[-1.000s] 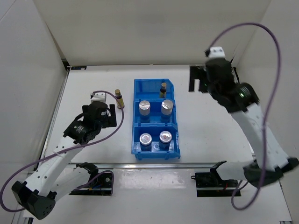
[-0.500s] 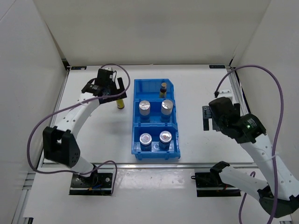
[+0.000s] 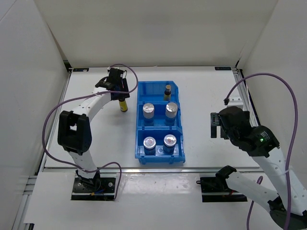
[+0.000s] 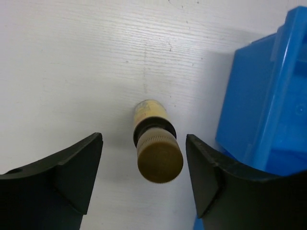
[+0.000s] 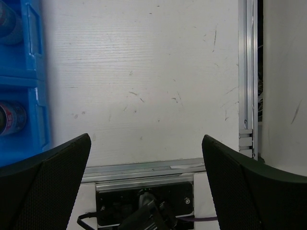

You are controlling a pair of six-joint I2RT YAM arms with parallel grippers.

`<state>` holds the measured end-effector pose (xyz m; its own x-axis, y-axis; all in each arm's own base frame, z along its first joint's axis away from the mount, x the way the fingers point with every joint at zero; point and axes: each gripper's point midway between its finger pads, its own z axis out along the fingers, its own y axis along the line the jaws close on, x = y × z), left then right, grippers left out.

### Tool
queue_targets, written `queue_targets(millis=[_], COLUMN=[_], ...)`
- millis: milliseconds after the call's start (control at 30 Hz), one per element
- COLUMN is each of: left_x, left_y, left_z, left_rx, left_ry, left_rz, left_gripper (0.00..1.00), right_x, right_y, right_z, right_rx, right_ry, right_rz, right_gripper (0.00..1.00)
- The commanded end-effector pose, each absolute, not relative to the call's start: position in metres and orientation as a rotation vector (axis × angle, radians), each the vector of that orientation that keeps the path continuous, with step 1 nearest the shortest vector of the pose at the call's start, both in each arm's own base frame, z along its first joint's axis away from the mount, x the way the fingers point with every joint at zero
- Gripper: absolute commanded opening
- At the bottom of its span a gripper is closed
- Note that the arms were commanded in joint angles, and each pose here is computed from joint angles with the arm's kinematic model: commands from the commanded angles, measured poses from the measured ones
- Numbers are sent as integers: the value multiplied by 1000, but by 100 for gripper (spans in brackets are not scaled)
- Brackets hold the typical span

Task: Organize the condiment bottles

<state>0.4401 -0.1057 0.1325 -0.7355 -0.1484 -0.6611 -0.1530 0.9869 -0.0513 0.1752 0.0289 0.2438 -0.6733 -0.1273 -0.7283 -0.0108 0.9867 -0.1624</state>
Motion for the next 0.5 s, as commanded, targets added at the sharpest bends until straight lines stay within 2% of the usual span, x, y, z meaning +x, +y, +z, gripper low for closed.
queue_targets(millis=[0, 33, 100, 233, 400, 467], left_x=[459, 461, 464, 465, 456, 455], left_y=[-100, -101, -97, -98, -106, -108], left_z=[155, 152, 152, 147, 152, 159], left_rx=[-218, -218, -214, -216, -183, -159], left_ry=[2288, 2288, 2268, 2260, 2248, 2234], left_rz=[53, 53, 77, 73, 85, 96], left_gripper=[78, 73, 71, 55, 43, 32], right_x=[181, 181, 180, 179, 180, 180], right_y=[33, 33, 35, 36, 36, 36], right_z=[250, 250, 249, 250, 248, 248], right_rx=[-81, -81, -80, -81, -91, -91], right_ry=[2264, 2264, 2258, 2254, 2252, 2252], right_rz=[-152, -152, -135, -118, -122, -122], right_gripper=[100, 100, 100, 100, 100, 100])
